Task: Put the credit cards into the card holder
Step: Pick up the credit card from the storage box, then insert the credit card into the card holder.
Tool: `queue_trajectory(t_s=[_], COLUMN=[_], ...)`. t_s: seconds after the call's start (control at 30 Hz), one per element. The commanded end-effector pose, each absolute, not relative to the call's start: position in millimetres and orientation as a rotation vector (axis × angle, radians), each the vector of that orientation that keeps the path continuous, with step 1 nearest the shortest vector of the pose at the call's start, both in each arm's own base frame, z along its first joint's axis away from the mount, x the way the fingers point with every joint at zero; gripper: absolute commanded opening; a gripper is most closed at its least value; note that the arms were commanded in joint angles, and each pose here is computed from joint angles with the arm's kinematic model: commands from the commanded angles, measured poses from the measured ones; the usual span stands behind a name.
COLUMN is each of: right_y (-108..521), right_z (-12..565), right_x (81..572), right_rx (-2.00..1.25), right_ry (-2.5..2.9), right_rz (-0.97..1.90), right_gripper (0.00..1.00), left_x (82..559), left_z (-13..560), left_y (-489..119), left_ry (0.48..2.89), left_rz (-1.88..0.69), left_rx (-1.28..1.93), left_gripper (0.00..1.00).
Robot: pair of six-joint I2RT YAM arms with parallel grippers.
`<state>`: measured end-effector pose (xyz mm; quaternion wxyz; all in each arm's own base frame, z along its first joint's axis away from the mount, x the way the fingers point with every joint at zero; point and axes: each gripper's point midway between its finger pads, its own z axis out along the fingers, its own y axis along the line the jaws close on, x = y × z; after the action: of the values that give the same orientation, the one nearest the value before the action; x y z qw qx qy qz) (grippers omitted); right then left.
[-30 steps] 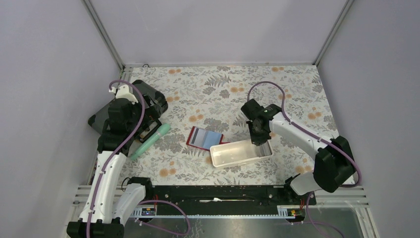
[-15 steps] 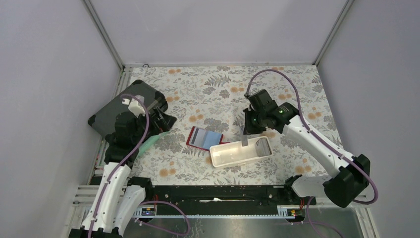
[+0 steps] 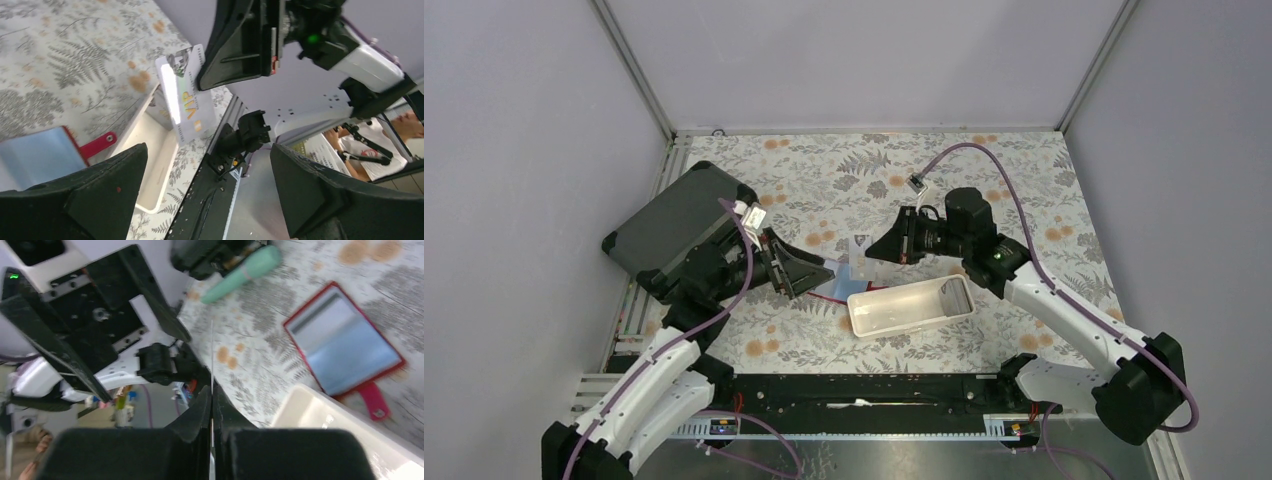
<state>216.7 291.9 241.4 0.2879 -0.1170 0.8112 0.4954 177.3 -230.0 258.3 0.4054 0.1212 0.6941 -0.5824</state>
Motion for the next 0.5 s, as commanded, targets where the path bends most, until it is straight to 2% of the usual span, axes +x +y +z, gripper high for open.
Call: queue_trajectory(t_s=[0.0, 0.07, 0.1, 0.17, 0.27, 0.33, 0.47], right_y=[314.3, 315.5, 315.7, 316.1, 317.2, 317.8, 318.5], right_z=[307.0, 310.9, 312.3, 314.3, 314.1, 311.5, 305.9], right_x=[194.6, 189.1, 186.3, 182.9, 177.1, 175.9, 174.6], right_rx=[-0.489, -0.529, -0.547, -0.574, -0.617, -0.627, -0.641], right_ry=[1.862, 1.833, 1.821, 1.804, 1.796, 1.804, 1.824], right_rz=[1.642, 1.675, 1.692, 1.709, 1.743, 1.752, 1.759], right_gripper=[0.00, 0.00, 0.00, 0.00, 0.00, 0.00, 0.00], left_x=[158.0, 156.7, 154.0, 147.8, 143.7, 141.2, 140.7], left_z=[296.9, 296.0, 296.6, 299.9, 305.2, 310.4, 312.5], left_y=[-239.3, -242.6, -244.7, -248.9, -253.6, -255.2, -258.7], left_ry=[1.573, 1.579, 1.577, 1.562, 1.538, 1.509, 1.504], left_rz=[-1.584, -1.612, -1.639, -1.689, -1.741, -1.766, -1.787], left_rx=[0.439, 0.439, 0.445, 0.474, 0.479, 0.483, 0.483], left_gripper=[0.99, 0.99, 0.95, 0.76, 0.60, 0.58, 0.46])
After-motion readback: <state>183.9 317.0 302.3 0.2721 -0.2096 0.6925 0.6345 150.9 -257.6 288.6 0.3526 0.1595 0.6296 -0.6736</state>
